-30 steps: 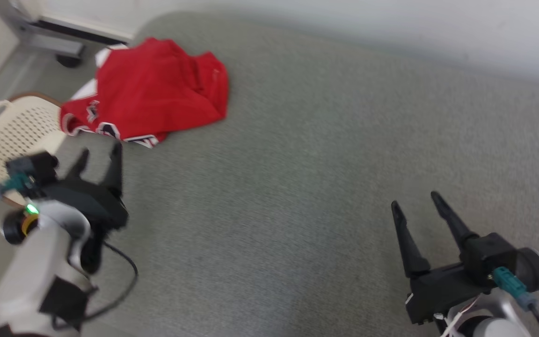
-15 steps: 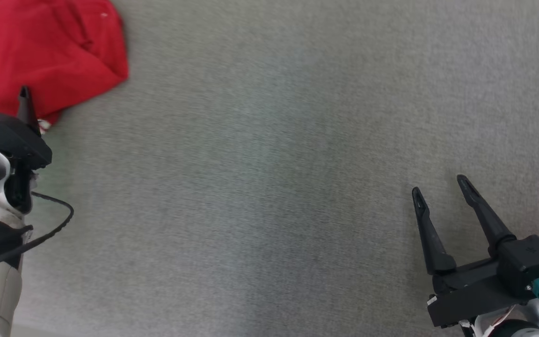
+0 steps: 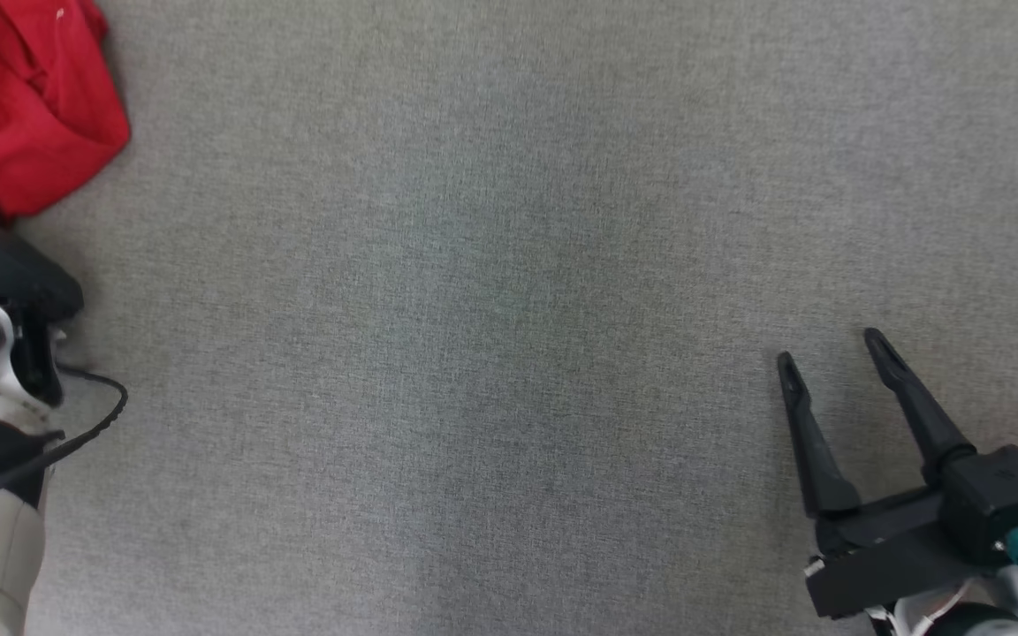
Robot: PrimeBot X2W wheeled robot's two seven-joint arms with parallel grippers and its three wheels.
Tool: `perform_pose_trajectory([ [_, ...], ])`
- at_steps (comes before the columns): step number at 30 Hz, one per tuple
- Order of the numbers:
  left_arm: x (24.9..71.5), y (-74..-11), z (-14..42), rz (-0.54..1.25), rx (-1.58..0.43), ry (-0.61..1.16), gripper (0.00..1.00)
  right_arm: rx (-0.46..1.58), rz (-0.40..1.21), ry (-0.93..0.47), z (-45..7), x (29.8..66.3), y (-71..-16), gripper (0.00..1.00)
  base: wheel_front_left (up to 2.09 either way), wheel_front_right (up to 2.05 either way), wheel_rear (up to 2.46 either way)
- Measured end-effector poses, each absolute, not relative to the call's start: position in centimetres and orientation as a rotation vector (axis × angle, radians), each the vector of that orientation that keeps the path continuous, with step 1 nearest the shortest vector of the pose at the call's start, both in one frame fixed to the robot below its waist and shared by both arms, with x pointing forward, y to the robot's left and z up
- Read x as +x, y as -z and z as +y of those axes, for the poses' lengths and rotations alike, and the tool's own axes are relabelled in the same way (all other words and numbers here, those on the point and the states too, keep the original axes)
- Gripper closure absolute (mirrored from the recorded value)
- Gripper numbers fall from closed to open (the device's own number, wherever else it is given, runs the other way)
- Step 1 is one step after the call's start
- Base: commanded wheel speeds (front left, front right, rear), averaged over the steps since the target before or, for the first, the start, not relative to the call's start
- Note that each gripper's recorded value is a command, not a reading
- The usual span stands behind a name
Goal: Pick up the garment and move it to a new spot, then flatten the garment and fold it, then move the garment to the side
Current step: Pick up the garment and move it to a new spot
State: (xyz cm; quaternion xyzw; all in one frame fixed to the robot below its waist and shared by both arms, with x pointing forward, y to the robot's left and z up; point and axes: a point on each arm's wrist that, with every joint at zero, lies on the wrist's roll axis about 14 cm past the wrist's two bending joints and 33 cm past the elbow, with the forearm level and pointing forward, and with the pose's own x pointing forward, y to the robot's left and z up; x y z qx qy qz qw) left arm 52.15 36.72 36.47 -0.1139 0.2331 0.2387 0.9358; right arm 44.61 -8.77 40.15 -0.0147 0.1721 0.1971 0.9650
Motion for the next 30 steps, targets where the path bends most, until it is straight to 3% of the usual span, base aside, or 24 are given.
perform_pose_trajectory([
  [7,51.3,-39.0,37.6,0.405,-0.183,-0.473,1.0,0.013,0.273,-0.42,-7.3,44.8,-42.2,0.0,0.0,0.0,0.0],
  [17,53.7,-48.8,37.7,0.156,-0.157,-0.402,1.0,0.074,0.171,-0.38,-7.4,44.1,-45.1,0.0,0.0,0.0,0.0],
  [24,54.8,-56.1,32.4,-0.058,-0.29,-0.249,1.0,0.05,0.099,-0.293,-10.4,42.9,-47.6,0.0,0.0,0.0,0.0],
  [30,54.6,-62.6,21.7,-0.187,-0.35,0.044,1.0,0.043,0.036,-0.239,-12.2,41.0,-50.3,0.0,0.0,0.0,0.0],
])
